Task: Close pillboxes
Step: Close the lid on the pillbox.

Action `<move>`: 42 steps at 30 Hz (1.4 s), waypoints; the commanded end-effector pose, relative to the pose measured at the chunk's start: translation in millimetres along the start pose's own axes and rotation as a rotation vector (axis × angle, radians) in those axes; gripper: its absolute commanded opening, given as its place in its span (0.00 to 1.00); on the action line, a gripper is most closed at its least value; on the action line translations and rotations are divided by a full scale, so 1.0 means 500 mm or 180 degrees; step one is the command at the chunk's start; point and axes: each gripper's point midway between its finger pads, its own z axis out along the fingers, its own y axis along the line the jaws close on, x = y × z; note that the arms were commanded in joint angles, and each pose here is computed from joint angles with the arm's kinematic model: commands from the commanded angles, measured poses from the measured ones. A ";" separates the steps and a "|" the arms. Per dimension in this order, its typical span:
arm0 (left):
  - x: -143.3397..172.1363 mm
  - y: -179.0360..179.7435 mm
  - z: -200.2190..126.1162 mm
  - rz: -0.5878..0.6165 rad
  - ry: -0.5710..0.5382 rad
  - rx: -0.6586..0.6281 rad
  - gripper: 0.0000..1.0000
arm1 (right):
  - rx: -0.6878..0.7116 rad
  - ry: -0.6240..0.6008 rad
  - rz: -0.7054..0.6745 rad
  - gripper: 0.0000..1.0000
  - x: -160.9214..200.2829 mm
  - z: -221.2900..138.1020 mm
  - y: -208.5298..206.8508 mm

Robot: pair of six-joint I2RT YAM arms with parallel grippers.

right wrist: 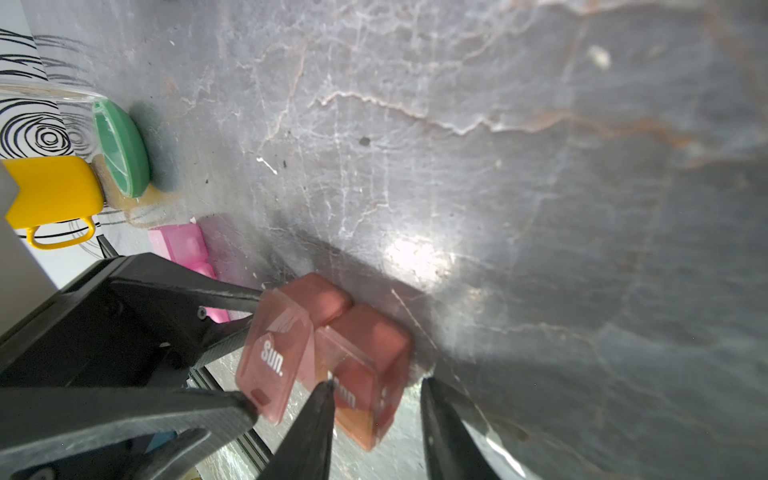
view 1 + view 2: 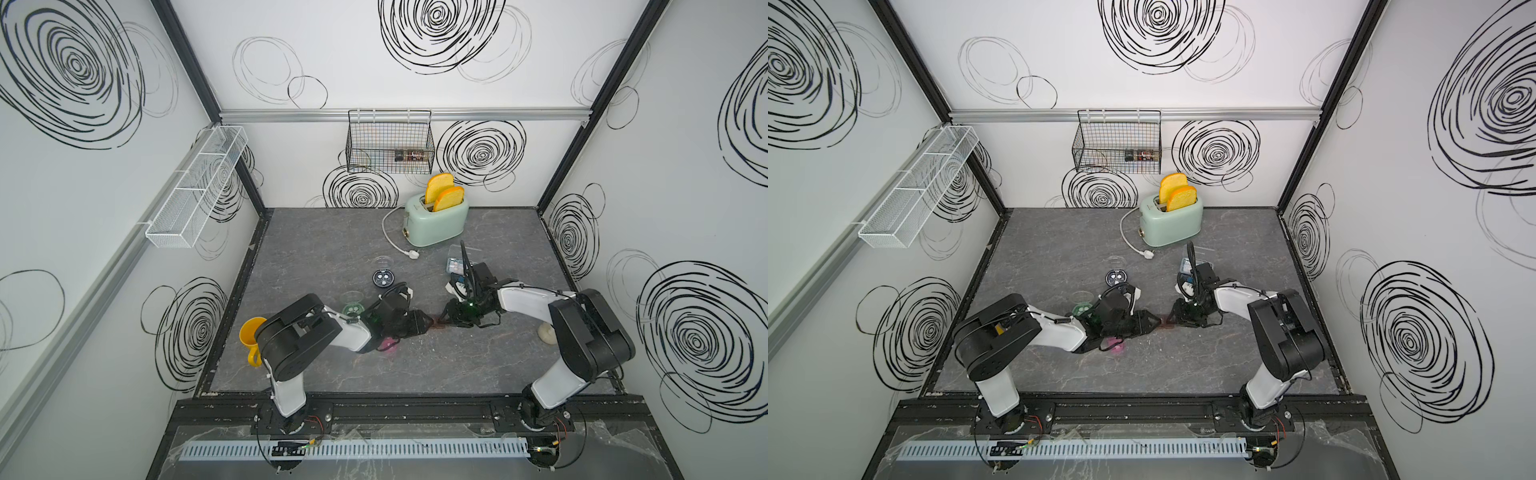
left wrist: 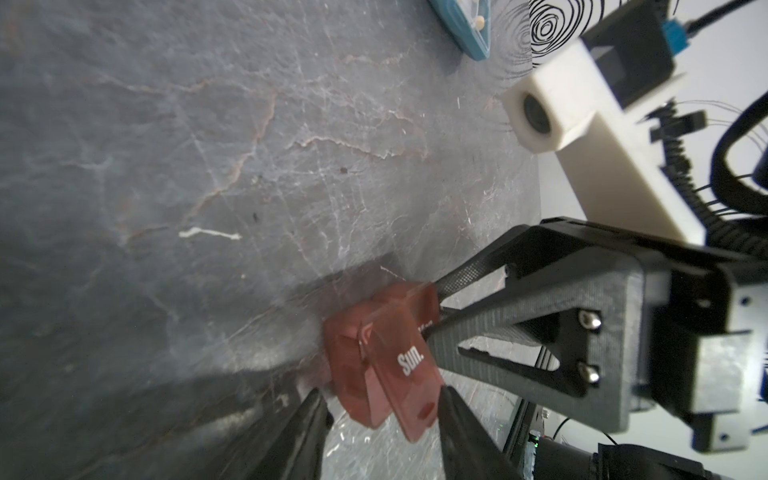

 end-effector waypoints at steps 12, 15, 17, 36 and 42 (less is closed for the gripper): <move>0.004 0.006 0.025 -0.0012 -0.0001 0.0044 0.43 | -0.0001 0.0080 0.0030 0.36 0.013 0.014 -0.007; 0.005 0.010 0.030 -0.0019 0.0010 0.0026 0.41 | -0.0001 0.0090 0.0034 0.36 0.014 0.016 -0.008; 0.006 0.012 0.033 -0.0018 0.0013 0.0020 0.40 | -0.0004 0.0094 0.0039 0.35 0.014 0.017 -0.008; 0.025 0.044 0.048 -0.0092 0.0124 -0.0084 0.29 | 0.0011 0.0152 0.0066 0.34 0.019 0.031 -0.015; 0.030 0.060 0.053 -0.0115 0.0131 -0.0143 0.27 | 0.0023 0.0182 0.0081 0.33 0.021 0.037 -0.018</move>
